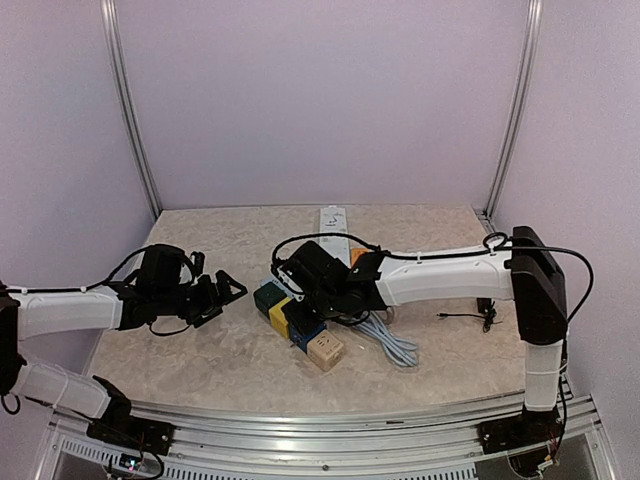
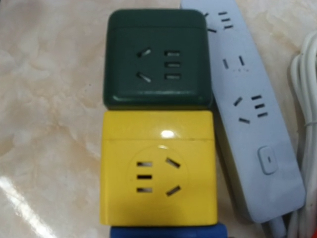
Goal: Pull the plug off the socket
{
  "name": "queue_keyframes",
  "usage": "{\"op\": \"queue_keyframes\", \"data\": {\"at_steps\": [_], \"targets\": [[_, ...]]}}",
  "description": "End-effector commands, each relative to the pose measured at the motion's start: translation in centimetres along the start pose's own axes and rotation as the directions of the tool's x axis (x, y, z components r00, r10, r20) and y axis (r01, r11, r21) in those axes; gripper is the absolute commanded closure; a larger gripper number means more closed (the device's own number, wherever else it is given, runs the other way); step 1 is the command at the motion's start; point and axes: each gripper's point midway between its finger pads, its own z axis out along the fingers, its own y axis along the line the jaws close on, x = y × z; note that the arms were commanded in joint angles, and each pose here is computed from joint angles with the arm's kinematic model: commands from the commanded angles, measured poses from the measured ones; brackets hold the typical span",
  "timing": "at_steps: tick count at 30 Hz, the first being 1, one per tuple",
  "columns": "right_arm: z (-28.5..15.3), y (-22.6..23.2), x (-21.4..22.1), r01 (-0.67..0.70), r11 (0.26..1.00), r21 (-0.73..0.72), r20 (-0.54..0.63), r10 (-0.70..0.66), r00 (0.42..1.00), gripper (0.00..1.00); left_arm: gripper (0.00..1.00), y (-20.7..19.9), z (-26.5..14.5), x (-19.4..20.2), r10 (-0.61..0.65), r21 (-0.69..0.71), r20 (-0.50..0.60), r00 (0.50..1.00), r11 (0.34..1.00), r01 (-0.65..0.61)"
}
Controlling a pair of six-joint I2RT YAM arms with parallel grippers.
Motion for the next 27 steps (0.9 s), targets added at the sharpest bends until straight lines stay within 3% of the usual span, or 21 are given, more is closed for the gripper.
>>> {"op": "queue_keyframes", "data": {"at_steps": [1, 5, 12, 15, 27], "targets": [[0.6, 0.9, 0.3, -0.005, 1.0, -0.013, -0.015, 0.005, 1.0, 0.49, 0.04, -0.3, 0.4, 0.3, 0.002, 0.013, -0.004, 1.0, 1.0, -0.002], [0.8, 1.0, 0.3, -0.009, 1.0, -0.021, -0.016, 0.009, 1.0, 0.56, 0.04, -0.9, 1.0, 0.5, 0.007, 0.029, -0.013, 1.0, 1.0, -0.006], [0.7, 1.8, 0.3, -0.026, 0.997, -0.069, -0.006, 0.026, 1.0, 0.9, 0.06, -1.5, 2.4, 1.6, 0.016, 0.031, -0.05, 0.999, 0.999, -0.015], [0.5, 1.9, 0.2, -0.03, 0.996, -0.078, -0.004, 0.03, 1.0, 0.99, 0.07, -1.8, 2.8, 2.2, 0.014, 0.033, -0.067, 0.998, 0.999, -0.012], [-0.2, 2.9, 0.0, -0.032, 0.992, -0.118, 0.013, 0.034, 0.999, 1.0, 0.14, -2.9, 4.6, 4.5, 0.006, 0.059, -0.127, 0.992, 0.998, 0.001]]}}
